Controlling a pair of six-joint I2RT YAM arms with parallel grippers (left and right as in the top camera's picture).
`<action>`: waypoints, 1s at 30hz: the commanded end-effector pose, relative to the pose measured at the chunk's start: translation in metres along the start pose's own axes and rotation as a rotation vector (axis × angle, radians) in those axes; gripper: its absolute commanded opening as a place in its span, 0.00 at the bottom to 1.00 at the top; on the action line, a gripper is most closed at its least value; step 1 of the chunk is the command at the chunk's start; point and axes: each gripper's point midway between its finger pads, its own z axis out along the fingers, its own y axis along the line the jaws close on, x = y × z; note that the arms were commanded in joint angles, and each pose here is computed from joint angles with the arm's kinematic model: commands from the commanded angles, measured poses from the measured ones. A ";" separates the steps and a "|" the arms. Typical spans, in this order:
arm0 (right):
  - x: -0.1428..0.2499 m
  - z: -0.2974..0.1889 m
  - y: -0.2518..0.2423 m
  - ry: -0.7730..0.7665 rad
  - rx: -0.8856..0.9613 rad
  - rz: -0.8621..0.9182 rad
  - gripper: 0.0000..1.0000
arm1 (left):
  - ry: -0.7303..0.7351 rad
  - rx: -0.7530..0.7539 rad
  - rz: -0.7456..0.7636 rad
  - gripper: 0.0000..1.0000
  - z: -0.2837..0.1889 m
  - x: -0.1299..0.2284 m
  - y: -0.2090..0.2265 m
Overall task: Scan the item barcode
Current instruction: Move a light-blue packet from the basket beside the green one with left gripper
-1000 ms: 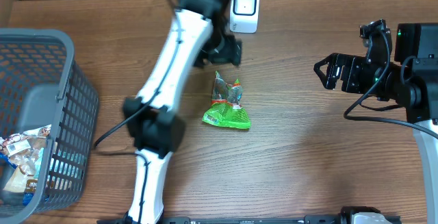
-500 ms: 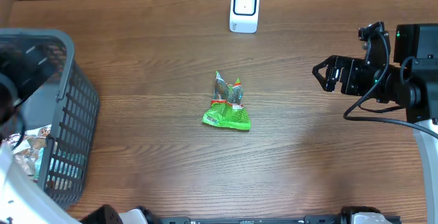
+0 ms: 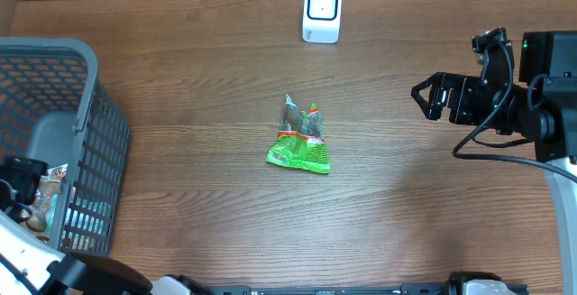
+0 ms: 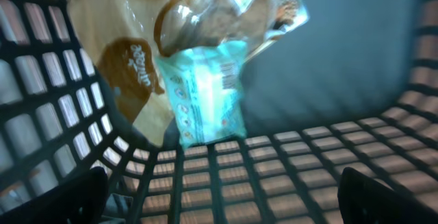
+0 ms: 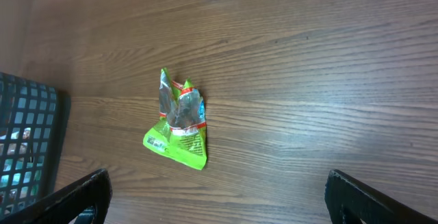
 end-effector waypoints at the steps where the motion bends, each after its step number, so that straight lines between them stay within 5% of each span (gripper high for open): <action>1: -0.007 -0.008 0.005 -0.034 -0.004 -0.026 1.00 | 0.034 -0.091 -0.039 0.98 0.053 0.016 0.021; 8: -0.006 -0.008 0.005 -0.032 -0.003 -0.025 1.00 | 0.020 -0.072 -0.045 0.97 0.123 0.034 0.026; 11: -0.006 -0.008 0.005 -0.028 -0.003 -0.023 1.00 | 0.007 -0.081 -0.042 0.89 0.134 0.036 0.030; 16: -0.006 -0.008 0.005 -0.028 -0.003 -0.023 1.00 | -0.007 -0.044 -0.045 0.20 0.135 0.032 0.023; 18: -0.006 -0.008 0.005 -0.028 -0.003 -0.022 1.00 | -0.007 -0.018 -0.045 0.04 0.132 0.030 0.017; 24: -0.007 -0.008 0.005 -0.032 -0.004 -0.024 1.00 | -0.037 0.072 -0.039 0.04 0.093 0.005 -0.008; 30: -0.006 -0.008 0.005 -0.032 -0.004 -0.024 1.00 | -0.120 0.244 0.072 0.04 -0.020 -0.022 -0.062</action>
